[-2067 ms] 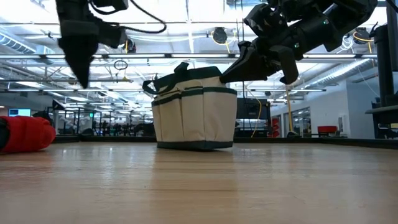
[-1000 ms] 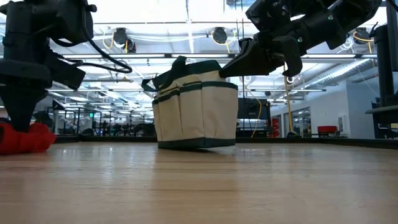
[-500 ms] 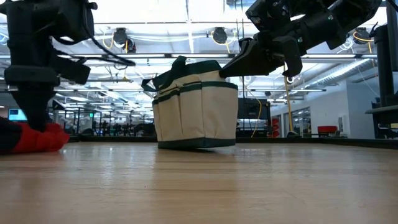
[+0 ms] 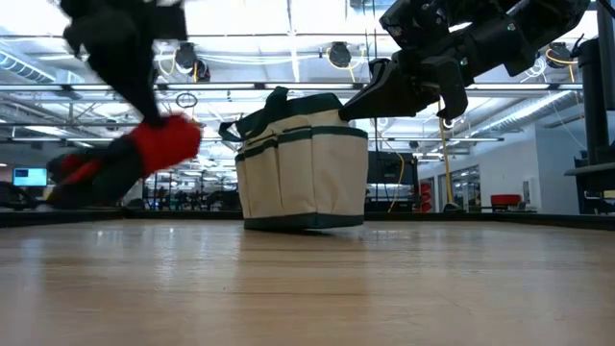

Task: Pick & Place Garden tools in Gardening bag
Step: Put the red gloves into the gardening bag

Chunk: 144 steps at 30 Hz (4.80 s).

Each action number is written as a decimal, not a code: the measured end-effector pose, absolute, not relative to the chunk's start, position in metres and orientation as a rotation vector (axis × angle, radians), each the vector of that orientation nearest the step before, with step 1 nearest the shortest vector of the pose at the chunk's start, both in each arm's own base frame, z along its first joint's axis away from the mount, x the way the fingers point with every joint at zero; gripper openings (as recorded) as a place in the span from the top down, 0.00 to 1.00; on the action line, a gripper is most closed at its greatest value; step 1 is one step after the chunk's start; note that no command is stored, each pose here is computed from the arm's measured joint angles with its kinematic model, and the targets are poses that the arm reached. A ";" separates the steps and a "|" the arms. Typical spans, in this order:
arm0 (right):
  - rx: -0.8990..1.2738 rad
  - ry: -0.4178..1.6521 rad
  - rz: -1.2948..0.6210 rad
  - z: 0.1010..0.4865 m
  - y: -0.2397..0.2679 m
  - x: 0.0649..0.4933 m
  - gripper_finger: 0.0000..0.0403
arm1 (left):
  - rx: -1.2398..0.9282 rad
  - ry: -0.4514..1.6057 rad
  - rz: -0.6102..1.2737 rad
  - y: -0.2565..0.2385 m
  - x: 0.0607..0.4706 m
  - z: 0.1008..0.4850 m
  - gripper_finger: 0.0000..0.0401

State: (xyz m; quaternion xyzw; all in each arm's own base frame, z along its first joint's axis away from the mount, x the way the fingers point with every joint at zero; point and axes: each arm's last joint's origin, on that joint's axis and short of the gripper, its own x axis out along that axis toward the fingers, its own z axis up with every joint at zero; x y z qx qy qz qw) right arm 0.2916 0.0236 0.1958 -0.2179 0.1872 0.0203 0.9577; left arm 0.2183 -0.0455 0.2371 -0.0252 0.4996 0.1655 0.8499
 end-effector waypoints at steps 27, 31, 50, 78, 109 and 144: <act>-0.444 0.386 0.044 0.195 0.024 0.291 0.99 | 0.854 0.660 0.262 -0.043 0.258 0.326 0.98; -0.443 0.386 0.044 0.195 0.024 0.291 0.99 | 0.887 0.551 0.213 -0.035 0.267 0.336 0.98; -0.441 0.388 0.046 0.195 0.024 0.291 0.99 | 0.885 0.542 -0.032 -0.008 0.310 0.300 0.98; -0.720 0.383 -0.020 0.197 0.021 0.292 0.99 | 1.053 0.856 -0.418 0.012 0.339 0.213 0.98; -0.760 0.348 -0.017 0.202 0.021 0.293 0.99 | 0.828 0.732 -0.315 -0.013 0.344 0.225 0.60; -0.685 0.391 -0.023 0.198 0.021 0.292 0.89 | 0.467 0.873 -0.176 0.034 0.311 0.247 0.96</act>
